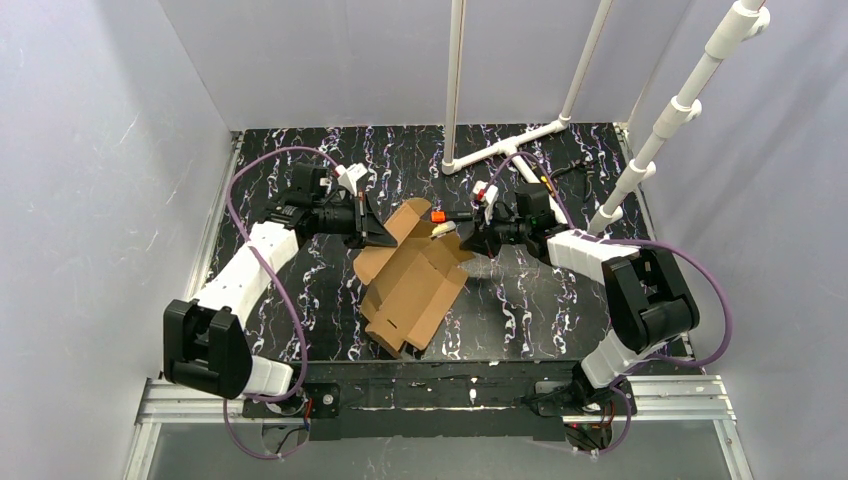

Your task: Fold the paper box

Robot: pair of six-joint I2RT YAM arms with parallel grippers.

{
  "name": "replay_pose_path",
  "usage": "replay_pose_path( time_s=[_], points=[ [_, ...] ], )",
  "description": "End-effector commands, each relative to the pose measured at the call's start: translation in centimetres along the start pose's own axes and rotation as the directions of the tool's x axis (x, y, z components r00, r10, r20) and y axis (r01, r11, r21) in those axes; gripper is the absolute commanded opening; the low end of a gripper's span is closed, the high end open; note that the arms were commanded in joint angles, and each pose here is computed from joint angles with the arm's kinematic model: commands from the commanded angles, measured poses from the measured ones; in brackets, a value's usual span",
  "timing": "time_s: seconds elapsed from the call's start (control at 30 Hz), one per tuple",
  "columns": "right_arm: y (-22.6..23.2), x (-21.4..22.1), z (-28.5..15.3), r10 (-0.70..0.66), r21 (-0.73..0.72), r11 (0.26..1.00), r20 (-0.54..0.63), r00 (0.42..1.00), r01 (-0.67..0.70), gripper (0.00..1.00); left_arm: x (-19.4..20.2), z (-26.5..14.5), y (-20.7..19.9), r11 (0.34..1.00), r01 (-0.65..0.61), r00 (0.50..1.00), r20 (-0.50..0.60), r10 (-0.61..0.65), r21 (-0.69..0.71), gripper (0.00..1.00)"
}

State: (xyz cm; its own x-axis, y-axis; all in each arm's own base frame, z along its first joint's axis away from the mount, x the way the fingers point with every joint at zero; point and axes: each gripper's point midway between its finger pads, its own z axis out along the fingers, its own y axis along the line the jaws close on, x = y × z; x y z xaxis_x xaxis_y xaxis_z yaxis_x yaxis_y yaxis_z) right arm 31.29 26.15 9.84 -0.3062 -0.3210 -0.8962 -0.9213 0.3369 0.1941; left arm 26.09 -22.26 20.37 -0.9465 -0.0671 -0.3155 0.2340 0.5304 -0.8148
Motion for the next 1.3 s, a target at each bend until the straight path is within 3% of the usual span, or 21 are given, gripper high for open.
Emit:
replay_pose_path(
  time_s=[0.0,0.37,0.5,0.87,1.27],
  points=[
    [-0.1,-1.9,-0.4,-0.030,0.012,0.999,0.054,0.998,0.029,0.01,-0.7,-1.6,-3.6,0.992,-0.043,0.999,0.036,0.039,0.118,0.00],
    [-0.6,-0.7,-0.1,-0.009,0.021,1.000,0.009,1.000,0.008,0.01,0.4,-1.4,-3.8,0.981,-0.006,1.000,0.017,0.002,0.195,0.00],
    [0.5,0.6,0.2,-0.009,-0.057,0.998,-0.024,1.000,0.008,0.01,-0.3,-1.8,-3.3,0.986,-0.032,0.996,0.084,0.019,0.163,0.00],
    [0.7,1.8,1.1,0.069,-0.087,0.994,-0.057,0.996,-0.074,0.04,-0.9,-2.0,-2.7,0.973,-0.138,0.974,0.202,0.099,0.187,0.00],
    [0.9,-0.6,0.4,0.009,-0.094,0.996,-0.016,1.000,-0.011,0.01,-0.4,-0.6,-0.6,0.980,-0.055,0.991,0.132,0.030,0.190,0.00]
  ],
)
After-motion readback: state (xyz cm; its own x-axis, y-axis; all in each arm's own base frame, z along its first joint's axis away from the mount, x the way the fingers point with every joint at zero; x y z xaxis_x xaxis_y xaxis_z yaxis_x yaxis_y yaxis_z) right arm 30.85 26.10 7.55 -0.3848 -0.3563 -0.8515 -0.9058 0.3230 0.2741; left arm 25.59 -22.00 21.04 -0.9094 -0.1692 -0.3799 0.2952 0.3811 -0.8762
